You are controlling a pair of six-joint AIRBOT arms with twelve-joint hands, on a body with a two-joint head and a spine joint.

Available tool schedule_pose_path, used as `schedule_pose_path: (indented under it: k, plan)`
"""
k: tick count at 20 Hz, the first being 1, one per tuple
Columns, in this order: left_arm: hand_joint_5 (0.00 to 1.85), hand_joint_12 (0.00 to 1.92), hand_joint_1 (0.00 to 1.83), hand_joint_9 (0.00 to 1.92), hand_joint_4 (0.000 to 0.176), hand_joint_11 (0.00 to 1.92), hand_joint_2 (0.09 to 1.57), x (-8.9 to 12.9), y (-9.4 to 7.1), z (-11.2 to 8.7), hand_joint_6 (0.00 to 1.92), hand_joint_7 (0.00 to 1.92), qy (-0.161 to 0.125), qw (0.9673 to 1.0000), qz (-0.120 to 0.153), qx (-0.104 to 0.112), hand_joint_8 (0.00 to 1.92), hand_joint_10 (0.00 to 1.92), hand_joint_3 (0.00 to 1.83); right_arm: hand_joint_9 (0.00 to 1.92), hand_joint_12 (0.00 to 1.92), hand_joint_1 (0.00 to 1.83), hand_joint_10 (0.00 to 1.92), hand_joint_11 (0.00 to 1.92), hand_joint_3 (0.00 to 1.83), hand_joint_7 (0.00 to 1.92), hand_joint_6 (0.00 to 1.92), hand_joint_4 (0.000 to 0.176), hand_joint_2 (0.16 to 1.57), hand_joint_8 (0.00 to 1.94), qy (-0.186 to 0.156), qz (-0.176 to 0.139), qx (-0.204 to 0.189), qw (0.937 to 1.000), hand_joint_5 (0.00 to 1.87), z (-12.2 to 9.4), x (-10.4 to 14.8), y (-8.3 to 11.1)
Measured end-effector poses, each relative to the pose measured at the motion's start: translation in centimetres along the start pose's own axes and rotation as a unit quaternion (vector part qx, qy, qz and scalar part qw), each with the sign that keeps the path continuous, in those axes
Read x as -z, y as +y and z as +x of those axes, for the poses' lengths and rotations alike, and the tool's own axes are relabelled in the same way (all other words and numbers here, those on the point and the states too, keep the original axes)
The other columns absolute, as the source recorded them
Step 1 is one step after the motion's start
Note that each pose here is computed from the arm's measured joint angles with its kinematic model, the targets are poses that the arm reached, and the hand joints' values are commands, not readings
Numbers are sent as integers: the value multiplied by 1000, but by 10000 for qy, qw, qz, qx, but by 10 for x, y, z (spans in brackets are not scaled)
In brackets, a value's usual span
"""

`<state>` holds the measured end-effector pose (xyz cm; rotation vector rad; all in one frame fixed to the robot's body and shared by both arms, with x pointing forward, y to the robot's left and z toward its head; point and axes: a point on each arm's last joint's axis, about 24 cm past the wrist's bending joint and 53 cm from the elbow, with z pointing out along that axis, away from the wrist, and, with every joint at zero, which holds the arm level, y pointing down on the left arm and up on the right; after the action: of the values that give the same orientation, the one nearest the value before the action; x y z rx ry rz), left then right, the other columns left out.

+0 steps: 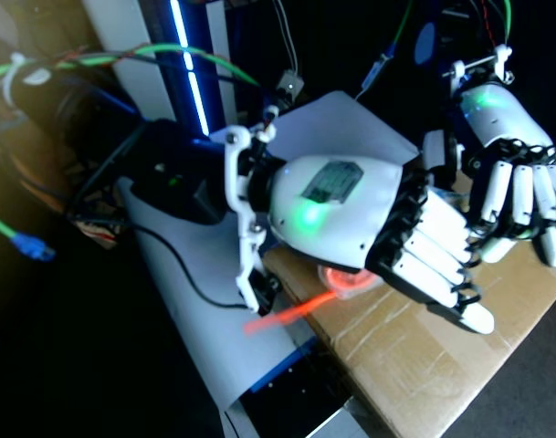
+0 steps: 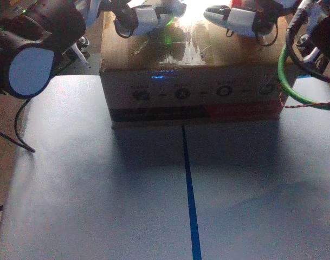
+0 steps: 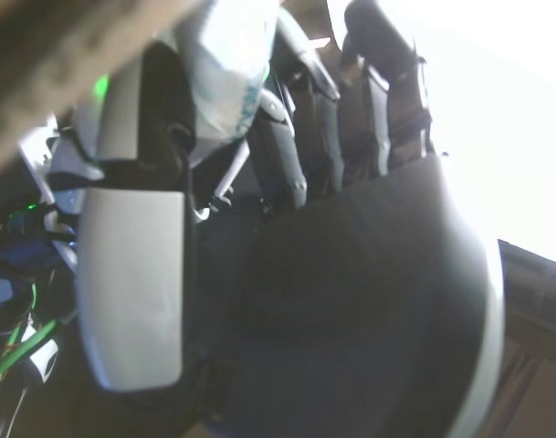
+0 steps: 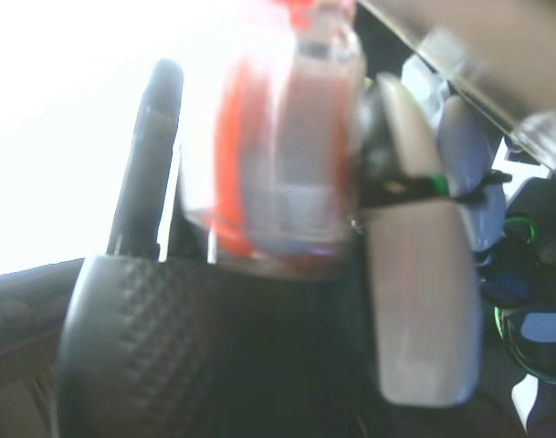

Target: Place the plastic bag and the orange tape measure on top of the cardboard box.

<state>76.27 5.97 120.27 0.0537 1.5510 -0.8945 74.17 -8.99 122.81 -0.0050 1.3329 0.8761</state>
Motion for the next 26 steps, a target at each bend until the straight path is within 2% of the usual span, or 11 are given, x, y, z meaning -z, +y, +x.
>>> schedule_pose_path:
  k: [2, 5, 6, 7, 9, 10, 13, 17, 21, 23, 26]
  plan:
    - [622, 1737, 957, 213, 0, 0, 1114, 0, -1, 0, 555, 557, 2, 10000, 10, 7, 515, 1113, 0, 612, 1629, 902, 1285, 536, 0, 617, 826, 0, 1040, 1096, 10, -8, -1, 10000, 586, 1, 0, 1]
    - [579, 1648, 943, 154, 0, 0, 1083, 0, -1, 1, 168, 511, 9, 10000, 7, 5, 346, 1040, 0, 424, 1590, 737, 1096, 311, 0, 477, 631, 0, 981, 797, 6, -2, -97, 10000, 420, 1, 0, 0]
    - [447, 1325, 877, 187, 0, 0, 1057, 1, -3, 2, 29, 409, 23, 10000, 27, 14, 51, 430, 0, 248, 1612, 738, 955, 105, 0, 398, 446, 0, 960, 508, 5, -4, -191, 9998, 332, 1, 0, 0]
    - [297, 666, 800, 89, 0, 0, 1021, 2, -4, 3, 4, 217, 32, 10000, 34, 15, 9, 129, 0, 137, 1515, 641, 757, 3, 1, 335, 344, 0, 986, 225, 6, -2, -303, 9995, 223, 1, 0, 0]
    - [256, 513, 767, 101, 0, 0, 1004, 2, -2, 5, 3, 202, 62, 10000, 18, 3, 7, 50, 0, 140, 1211, 615, 463, 0, 2, 299, 235, 0, 1005, 55, 16, -23, -380, 9993, 216, 1, 0, 1]
    - [202, 481, 736, 60, 25, 0, 983, 2, -1, 6, 0, 122, 82, 10000, 8, 6, 0, 23, 0, 110, 981, 481, 305, 0, 2, 235, 152, 0, 1023, 5, 16, -34, -411, 9991, 190, 1, 0, 1]
    - [23, 6, 616, 0, 82, 0, 895, 5, -2, 5, 6, 0, 85, 10000, 16, -1, 0, 0, 0, 115, 1258, 322, 339, 0, 0, 215, 83, 0, 1010, 0, 3, -62, -580, 9983, 182, -5, 1, 0]
    - [0, 0, 642, 0, 113, 0, 879, 7, -8, 4, 0, 0, 49, 10000, 82, 23, 0, 0, 0, 21, 885, 338, 224, 0, 4, 117, 36, 0, 975, 6, -191, -212, -579, 9979, 180, -27, -2, 10]
    - [0, 21, 598, 0, 97, 21, 893, 9, -12, 2, 0, 0, 4, 9999, 136, 33, 0, 0, 1, 62, 663, 274, 167, 0, 0, 164, 25, 5, 984, 12, -335, -475, -539, 9969, 188, -40, 1, 29]
    - [0, 22, 612, 0, 96, 5, 899, 11, -13, -1, 0, 0, -26, 9999, 153, 26, 0, 0, 3, 113, 1146, 299, 246, 0, 0, 191, 24, 13, 974, 4, -370, -479, -531, 9968, 191, -48, 3, 30]
    - [0, 7, 585, 0, 112, 0, 874, 14, -16, -7, 0, 0, -136, 9997, 213, 45, 0, 0, 0, 89, 1305, 324, 351, 0, 2, 207, 21, 0, 981, 6, -556, -533, -500, 9958, 190, -65, 5, 32]
